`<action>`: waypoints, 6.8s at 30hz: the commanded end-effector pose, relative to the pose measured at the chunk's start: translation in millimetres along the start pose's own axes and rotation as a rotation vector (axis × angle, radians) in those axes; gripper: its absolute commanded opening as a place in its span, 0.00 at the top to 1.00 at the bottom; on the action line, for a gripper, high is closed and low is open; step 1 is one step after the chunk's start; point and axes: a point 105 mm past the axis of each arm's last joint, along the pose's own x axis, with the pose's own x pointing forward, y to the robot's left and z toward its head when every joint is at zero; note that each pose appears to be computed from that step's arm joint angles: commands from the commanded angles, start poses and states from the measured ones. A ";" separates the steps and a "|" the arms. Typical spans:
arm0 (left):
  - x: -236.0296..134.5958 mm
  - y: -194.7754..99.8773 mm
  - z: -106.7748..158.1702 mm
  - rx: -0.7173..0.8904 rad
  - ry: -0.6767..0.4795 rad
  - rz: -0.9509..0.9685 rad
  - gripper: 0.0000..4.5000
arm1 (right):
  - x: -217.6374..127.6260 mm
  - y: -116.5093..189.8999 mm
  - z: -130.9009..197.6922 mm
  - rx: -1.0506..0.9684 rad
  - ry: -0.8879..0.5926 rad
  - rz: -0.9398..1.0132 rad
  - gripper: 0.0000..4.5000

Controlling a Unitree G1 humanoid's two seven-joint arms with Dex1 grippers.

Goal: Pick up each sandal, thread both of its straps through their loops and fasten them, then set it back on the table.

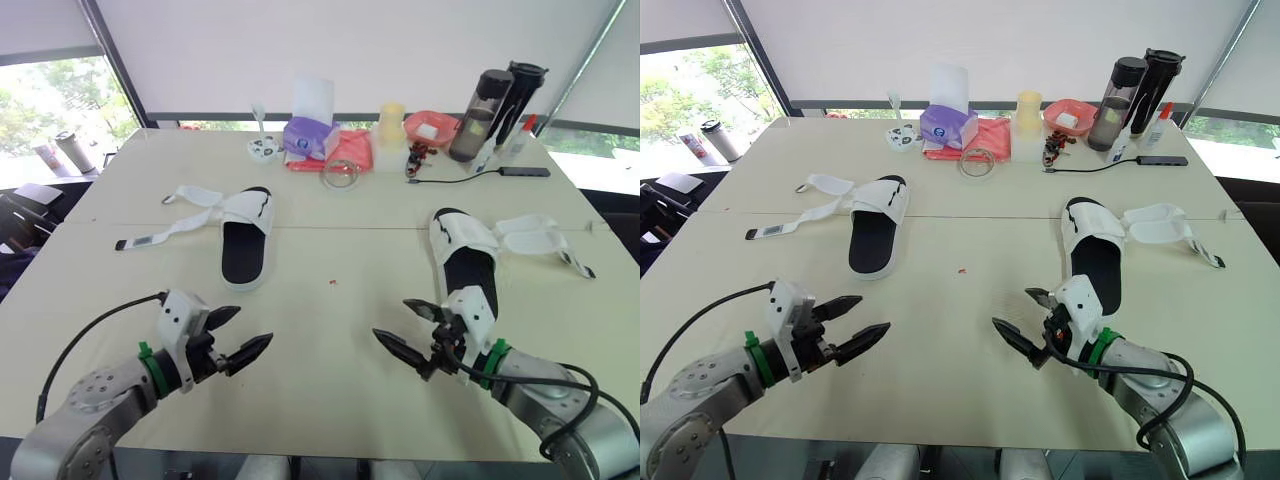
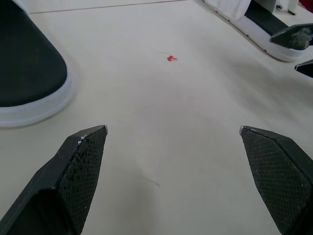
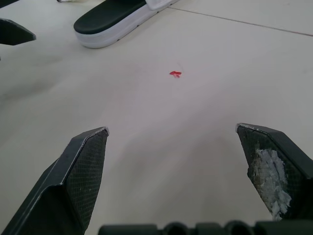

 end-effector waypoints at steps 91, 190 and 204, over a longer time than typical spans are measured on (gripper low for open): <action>45.8 -18.8 61.9 0.054 -0.086 -0.387 0.00 | 41.7 -137.5 110.7 -1.700 -0.083 -0.476 1.00; 92.4 -40.5 -13.0 0.491 0.228 -0.900 1.00 | 12.6 -66.4 97.0 0.965 -0.173 -0.106 0.00; 93.6 -42.2 -9.9 0.502 0.208 -0.872 1.00 | 34.0 -67.0 83.0 1.069 -0.077 -0.127 0.00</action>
